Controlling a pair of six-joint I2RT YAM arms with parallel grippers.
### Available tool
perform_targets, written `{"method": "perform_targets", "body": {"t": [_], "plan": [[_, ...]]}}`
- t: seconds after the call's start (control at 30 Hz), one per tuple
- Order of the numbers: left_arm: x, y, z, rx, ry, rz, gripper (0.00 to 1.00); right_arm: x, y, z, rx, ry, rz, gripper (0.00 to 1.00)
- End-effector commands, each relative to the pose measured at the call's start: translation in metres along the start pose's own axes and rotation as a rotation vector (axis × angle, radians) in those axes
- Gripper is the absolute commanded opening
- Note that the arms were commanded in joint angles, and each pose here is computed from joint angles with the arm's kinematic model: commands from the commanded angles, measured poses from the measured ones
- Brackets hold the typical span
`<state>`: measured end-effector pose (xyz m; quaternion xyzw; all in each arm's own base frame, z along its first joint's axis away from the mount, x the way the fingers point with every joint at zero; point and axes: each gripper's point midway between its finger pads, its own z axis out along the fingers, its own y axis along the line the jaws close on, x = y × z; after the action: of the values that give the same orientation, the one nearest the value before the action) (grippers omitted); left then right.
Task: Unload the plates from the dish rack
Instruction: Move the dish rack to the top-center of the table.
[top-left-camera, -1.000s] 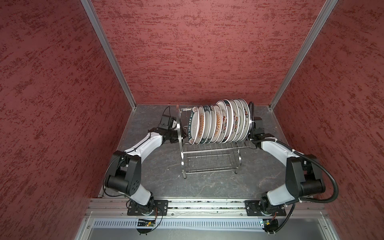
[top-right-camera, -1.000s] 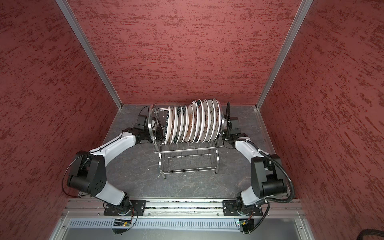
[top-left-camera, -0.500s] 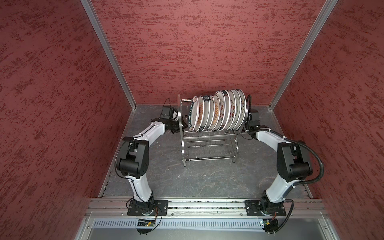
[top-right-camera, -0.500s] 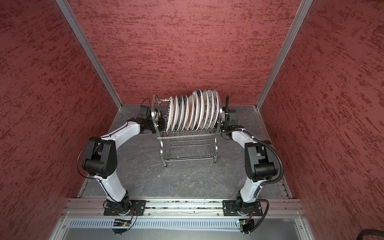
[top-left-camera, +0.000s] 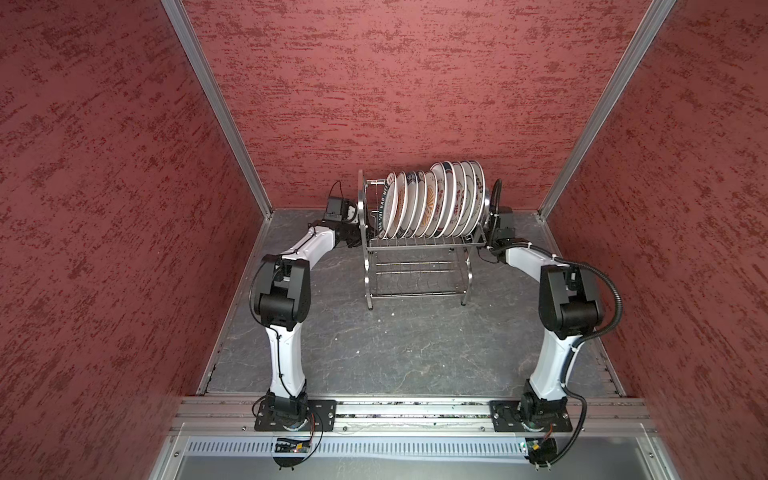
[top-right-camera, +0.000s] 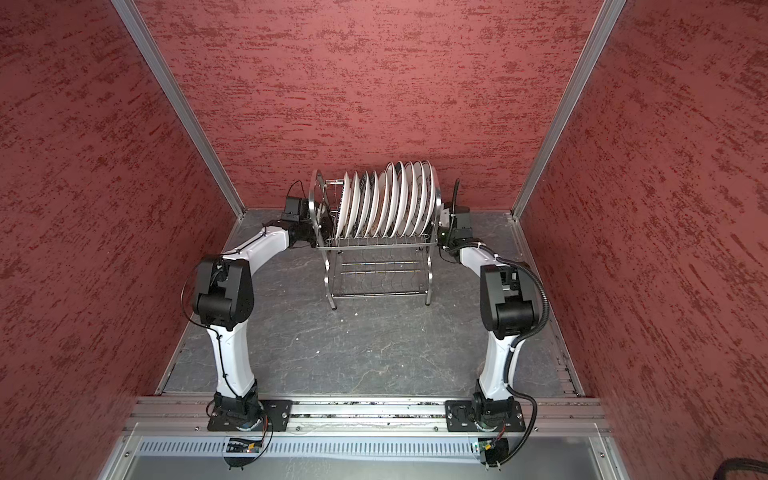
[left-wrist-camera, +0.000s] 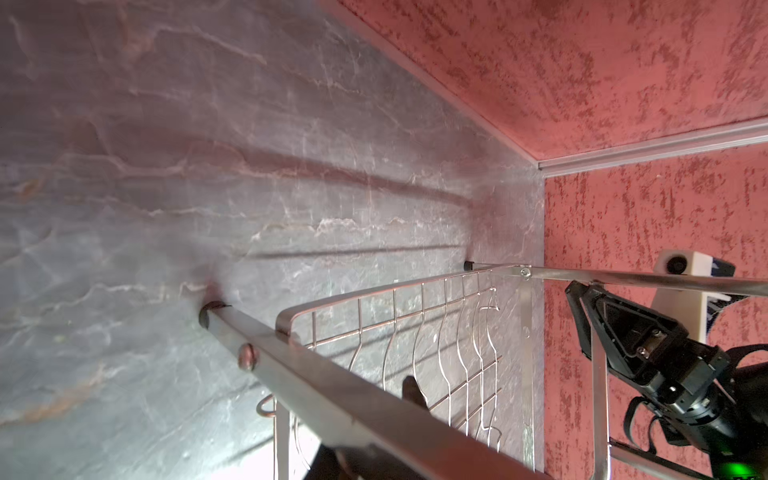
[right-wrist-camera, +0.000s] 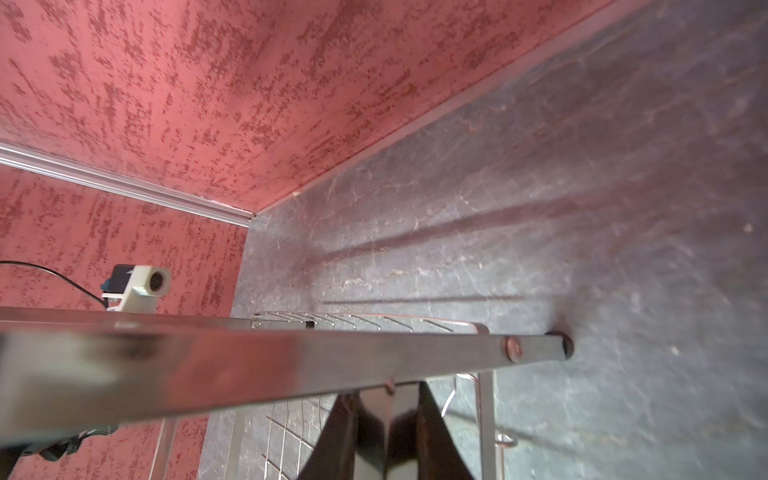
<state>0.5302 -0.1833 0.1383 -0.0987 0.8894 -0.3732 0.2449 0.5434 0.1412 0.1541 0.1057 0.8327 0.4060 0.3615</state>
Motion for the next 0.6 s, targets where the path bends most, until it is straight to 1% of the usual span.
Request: {"method": "perform_targets", "body": {"t": [0.0,0.1,0.17,0.3,0.57], "plan": [[-0.047,-0.012,0.005,0.069,-0.156,0.167,0.13,-0.050,0.037,0.005,-0.139,-0.194,-0.363,0.12],[-0.060,-0.011,0.011,0.076,-0.182,0.174,0.15,-0.059,0.041,0.011,-0.151,-0.205,-0.381,0.12],[-0.068,-0.013,0.014,0.086,-0.191,0.203,0.17,-0.061,0.042,0.014,-0.168,-0.205,-0.392,0.12],[-0.082,-0.012,0.022,0.070,-0.204,0.229,0.19,-0.066,0.042,0.024,-0.181,-0.195,-0.398,0.13],[-0.100,-0.009,0.036,0.089,-0.218,0.229,0.21,-0.074,0.030,0.051,-0.198,-0.172,-0.387,0.15]]}}
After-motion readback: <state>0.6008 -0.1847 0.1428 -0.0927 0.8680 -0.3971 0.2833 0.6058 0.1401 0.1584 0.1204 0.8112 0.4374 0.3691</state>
